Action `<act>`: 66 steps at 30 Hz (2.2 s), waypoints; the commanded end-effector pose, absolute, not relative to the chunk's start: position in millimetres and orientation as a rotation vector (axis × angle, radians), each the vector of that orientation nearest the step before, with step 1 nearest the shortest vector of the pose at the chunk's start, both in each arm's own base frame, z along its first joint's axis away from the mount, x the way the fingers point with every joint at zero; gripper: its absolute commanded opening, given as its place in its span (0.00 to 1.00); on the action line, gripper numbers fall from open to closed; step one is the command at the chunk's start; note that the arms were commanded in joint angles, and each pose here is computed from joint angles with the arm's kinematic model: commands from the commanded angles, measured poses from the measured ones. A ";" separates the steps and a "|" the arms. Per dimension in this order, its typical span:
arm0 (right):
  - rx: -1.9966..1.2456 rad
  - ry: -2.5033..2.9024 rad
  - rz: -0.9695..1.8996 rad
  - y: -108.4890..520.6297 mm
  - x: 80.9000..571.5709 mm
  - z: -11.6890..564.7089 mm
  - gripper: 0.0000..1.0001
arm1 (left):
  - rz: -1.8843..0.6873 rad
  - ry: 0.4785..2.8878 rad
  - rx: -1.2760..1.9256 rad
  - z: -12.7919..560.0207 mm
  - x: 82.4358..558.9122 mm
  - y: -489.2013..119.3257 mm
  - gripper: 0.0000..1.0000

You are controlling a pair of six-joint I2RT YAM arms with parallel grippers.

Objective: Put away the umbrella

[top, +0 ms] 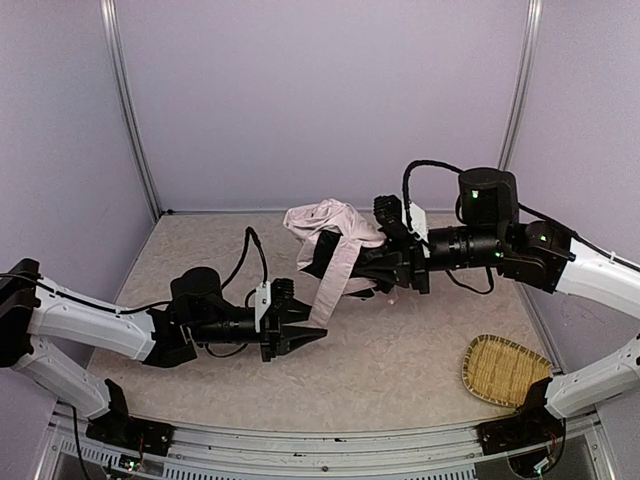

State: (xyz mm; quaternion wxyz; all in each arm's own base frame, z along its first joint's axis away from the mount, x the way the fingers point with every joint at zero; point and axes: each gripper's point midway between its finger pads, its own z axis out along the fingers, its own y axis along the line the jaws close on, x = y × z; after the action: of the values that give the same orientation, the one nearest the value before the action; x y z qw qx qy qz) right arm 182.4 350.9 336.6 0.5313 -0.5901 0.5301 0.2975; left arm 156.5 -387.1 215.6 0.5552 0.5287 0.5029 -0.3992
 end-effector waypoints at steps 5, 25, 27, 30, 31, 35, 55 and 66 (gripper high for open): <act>-1.357 1.229 0.713 344.2 184.8 362.5 0.00 | -1.079 1.029 1.315 234.8 126.5 -393.4 0.00; -1.660 1.045 1.244 355.2 67.3 353.7 0.00 | -0.786 1.310 1.465 126.2 268.6 -396.3 0.00; -1.699 1.024 1.292 363.4 54.1 343.0 0.00 | -0.763 1.279 1.482 130.7 282.5 -408.8 0.00; -1.805 1.080 1.372 376.3 35.2 300.4 0.00 | -0.730 1.227 1.486 143.4 304.4 -421.1 0.00; -1.844 1.117 1.399 380.2 27.6 281.5 0.00 | -0.727 1.209 1.485 150.2 310.1 -423.4 0.00; -1.948 1.416 1.459 383.3 13.7 194.8 0.00 | -0.700 1.111 1.496 182.7 321.7 -427.4 0.00; -1.664 2.494 1.321 353.7 39.0 -7.7 0.00 | -0.252 1.459 1.304 112.0 389.2 -389.6 0.14; -1.492 2.652 1.225 338.8 65.7 -25.1 0.00 | -0.217 1.624 0.913 182.3 402.9 -326.7 0.41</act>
State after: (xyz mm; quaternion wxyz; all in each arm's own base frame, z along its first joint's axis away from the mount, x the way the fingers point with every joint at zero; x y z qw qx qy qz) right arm 78.0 389.0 26.5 0.0250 -0.5050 0.7385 0.4461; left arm 422.7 -348.6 122.2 0.5479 0.4743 0.6850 -0.0745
